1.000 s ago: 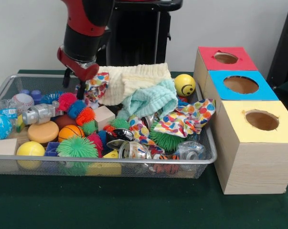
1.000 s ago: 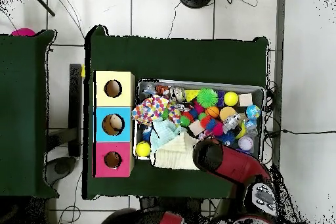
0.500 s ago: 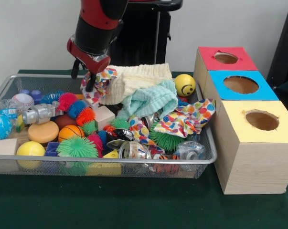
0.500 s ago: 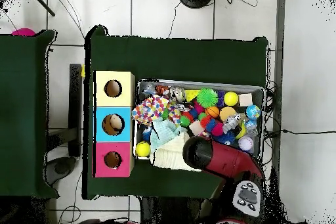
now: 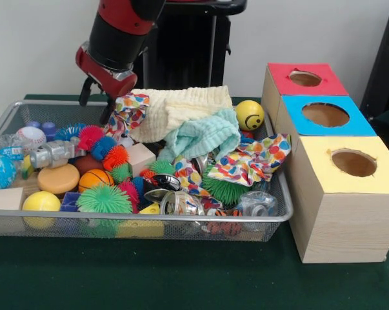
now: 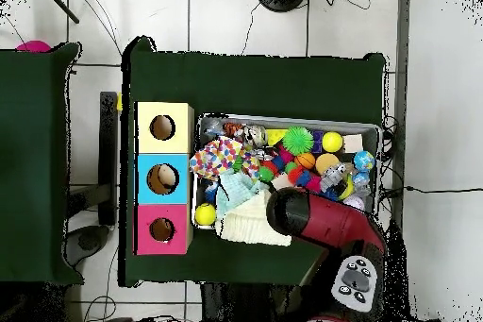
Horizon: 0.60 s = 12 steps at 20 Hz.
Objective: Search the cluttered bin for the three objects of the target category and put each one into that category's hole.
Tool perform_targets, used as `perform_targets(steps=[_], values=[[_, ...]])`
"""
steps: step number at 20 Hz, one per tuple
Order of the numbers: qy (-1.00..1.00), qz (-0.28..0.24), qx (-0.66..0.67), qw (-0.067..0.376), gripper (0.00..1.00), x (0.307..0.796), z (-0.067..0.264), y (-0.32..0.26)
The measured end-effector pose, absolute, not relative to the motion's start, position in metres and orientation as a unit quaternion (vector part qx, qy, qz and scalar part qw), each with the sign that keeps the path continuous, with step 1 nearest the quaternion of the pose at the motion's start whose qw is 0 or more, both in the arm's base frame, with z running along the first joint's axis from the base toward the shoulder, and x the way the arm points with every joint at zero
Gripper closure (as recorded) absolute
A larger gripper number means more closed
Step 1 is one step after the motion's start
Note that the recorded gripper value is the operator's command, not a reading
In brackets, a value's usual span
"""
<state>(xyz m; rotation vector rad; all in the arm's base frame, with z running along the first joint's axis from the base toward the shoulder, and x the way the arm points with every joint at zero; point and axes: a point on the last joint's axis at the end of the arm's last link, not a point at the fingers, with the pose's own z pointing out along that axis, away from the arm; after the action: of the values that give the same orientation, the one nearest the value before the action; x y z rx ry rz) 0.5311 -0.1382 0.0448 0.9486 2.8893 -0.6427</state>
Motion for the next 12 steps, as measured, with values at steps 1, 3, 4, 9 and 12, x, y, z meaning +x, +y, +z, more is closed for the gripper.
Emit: perform_targets(steps=[1, 3, 4, 9, 12], values=[[0.930, -0.209, 0.303, 0.020, 0.00, 0.534, 0.047, -0.139], [0.930, -0.215, 0.297, 0.028, 0.00, 0.540, 0.051, -0.140], [0.930, -0.218, 0.293, 0.034, 0.00, 0.545, 0.055, -0.141], [0.930, -0.237, 0.277, 0.050, 0.00, 0.568, 0.075, -0.135], [0.930, -0.237, 0.278, 0.045, 0.00, 0.573, 0.081, -0.128]])
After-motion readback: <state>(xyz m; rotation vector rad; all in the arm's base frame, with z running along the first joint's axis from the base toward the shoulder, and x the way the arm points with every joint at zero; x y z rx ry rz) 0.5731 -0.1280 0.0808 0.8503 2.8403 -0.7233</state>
